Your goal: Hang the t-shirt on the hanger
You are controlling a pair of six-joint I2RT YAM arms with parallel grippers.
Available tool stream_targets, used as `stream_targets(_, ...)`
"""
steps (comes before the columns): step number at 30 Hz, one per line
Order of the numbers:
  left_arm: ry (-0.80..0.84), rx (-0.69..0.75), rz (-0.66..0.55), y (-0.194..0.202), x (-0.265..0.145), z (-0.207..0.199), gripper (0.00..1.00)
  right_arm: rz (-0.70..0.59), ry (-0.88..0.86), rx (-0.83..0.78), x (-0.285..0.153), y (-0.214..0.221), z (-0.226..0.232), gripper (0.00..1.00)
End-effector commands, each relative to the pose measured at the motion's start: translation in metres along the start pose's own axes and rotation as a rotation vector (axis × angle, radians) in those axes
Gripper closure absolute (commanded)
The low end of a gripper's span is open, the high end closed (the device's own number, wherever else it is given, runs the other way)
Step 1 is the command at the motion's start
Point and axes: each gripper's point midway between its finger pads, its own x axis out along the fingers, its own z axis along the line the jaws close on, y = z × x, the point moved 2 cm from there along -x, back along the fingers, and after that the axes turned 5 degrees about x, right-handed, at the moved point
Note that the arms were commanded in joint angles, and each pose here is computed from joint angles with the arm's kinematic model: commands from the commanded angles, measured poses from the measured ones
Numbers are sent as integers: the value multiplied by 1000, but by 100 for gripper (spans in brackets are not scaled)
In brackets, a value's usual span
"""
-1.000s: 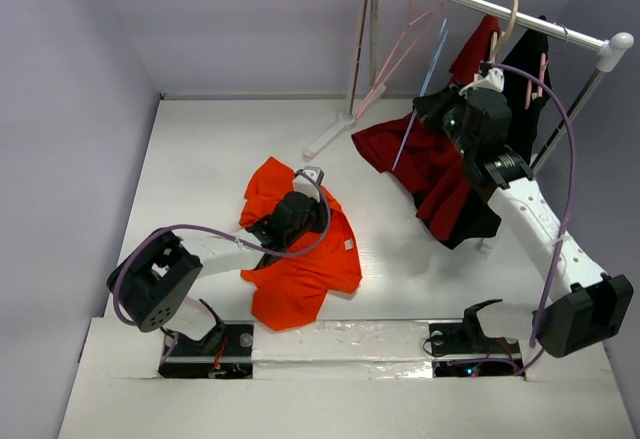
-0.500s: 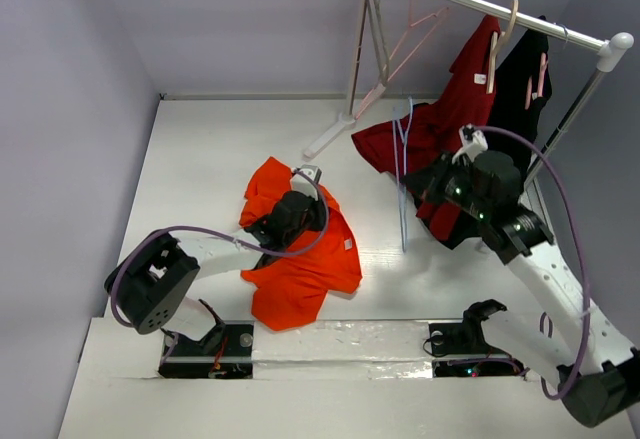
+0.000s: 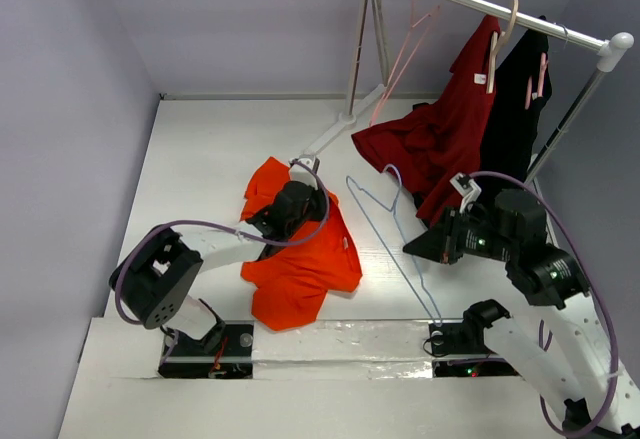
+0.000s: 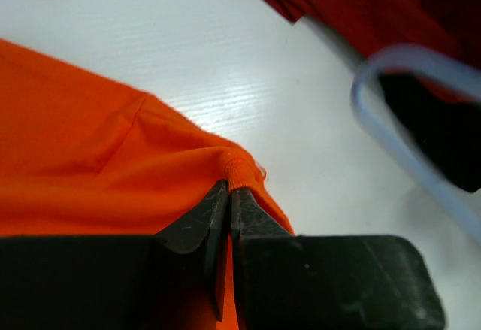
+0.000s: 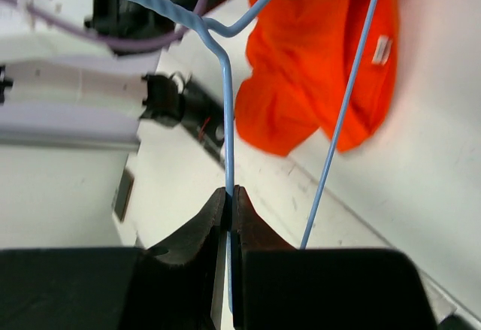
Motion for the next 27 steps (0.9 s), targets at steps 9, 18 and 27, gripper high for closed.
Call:
stream_targets(9, -2, -61, -83, -47, 22, -20, 100, 155, -123, 2, -9, 47, -1, 100)
stream_targets(18, 11, -76, -87, -48, 6, -19, 100, 106, -140, 16, 15, 40, -20, 100)
stream_targets(27, 23, -80, -108, -49, -6, -17, 100, 28, -185, 62, 25, 33, -22, 100)
